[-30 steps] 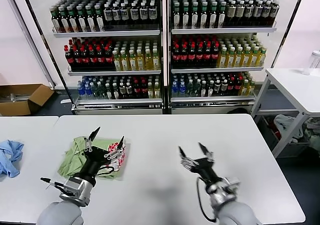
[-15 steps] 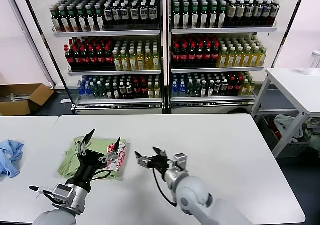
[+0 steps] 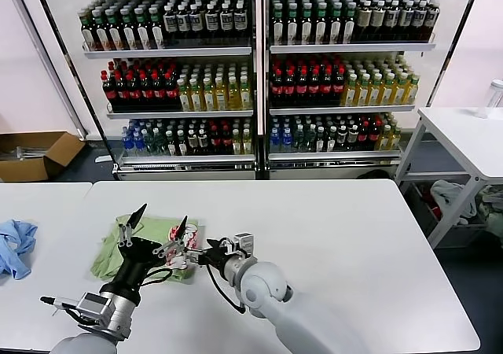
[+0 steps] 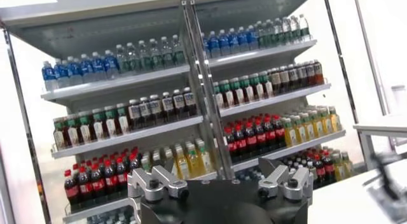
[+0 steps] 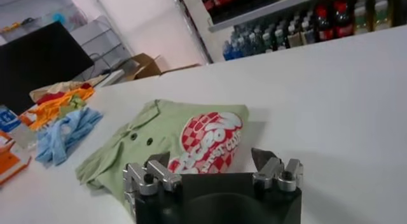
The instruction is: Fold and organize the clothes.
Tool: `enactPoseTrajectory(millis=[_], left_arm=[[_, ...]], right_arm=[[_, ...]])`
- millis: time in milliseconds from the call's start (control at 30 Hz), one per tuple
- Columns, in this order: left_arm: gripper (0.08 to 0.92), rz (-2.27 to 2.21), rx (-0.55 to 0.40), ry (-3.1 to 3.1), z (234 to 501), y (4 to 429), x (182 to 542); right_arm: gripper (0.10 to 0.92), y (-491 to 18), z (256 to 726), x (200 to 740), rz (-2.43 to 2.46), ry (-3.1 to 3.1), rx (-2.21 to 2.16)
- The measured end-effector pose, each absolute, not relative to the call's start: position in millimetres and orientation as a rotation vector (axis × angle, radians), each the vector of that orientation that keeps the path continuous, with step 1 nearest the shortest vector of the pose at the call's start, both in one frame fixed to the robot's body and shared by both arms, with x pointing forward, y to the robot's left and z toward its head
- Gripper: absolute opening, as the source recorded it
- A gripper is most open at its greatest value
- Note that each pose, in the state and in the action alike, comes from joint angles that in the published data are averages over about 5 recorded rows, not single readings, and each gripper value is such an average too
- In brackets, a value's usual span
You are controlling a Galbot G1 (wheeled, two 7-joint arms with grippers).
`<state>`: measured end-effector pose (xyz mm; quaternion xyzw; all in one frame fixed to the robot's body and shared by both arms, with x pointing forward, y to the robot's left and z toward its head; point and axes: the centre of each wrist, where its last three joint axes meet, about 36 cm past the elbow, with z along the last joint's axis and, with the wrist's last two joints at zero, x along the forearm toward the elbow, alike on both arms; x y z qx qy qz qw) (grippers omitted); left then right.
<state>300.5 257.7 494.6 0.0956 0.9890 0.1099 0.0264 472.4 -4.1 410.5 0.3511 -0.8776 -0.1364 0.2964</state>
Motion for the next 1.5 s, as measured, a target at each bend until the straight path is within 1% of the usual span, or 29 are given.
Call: enactPoseTrajectory(millis=[200, 300, 400, 633, 933, 1067, 1133, 1267, 1500], left_arm=[[0.823, 0.333, 0.297, 3.06, 497, 256, 299], [0.823, 0.332, 0.3, 3.062, 498, 256, 299], [0.823, 0.33, 0.299, 3.065, 499, 256, 297], [0.823, 0.317, 0.291, 3.073, 500, 254, 295], [0.823, 0.294, 0.279, 3.09, 501, 250, 294], [0.823, 0.286, 0.268, 3.094, 502, 250, 292], [0.823, 0.281, 0.261, 3.094, 503, 249, 292], [0.823, 0.268, 0.249, 3.09, 507, 249, 292], [0.823, 0.249, 0.244, 3.089, 509, 248, 293]], right_arm=[[0.821, 14, 400, 486, -0.353, -2.303, 0.935], [0.796, 23, 396, 492, -0.349, -2.288, 0.933], [0.727, 30, 394, 497, -0.343, -2.278, 0.926], [0.519, 40, 392, 504, -0.332, -2.272, 0.901], [0.259, 59, 399, 496, -0.309, -2.298, 0.856], [0.162, 62, 401, 492, -0.283, -2.325, 0.833], [0.142, 61, 403, 489, -0.268, -2.34, 0.823], [0.141, 49, 410, 485, -0.236, -2.371, 0.802], [0.141, -1, 424, 478, -0.191, -2.428, 0.76]])
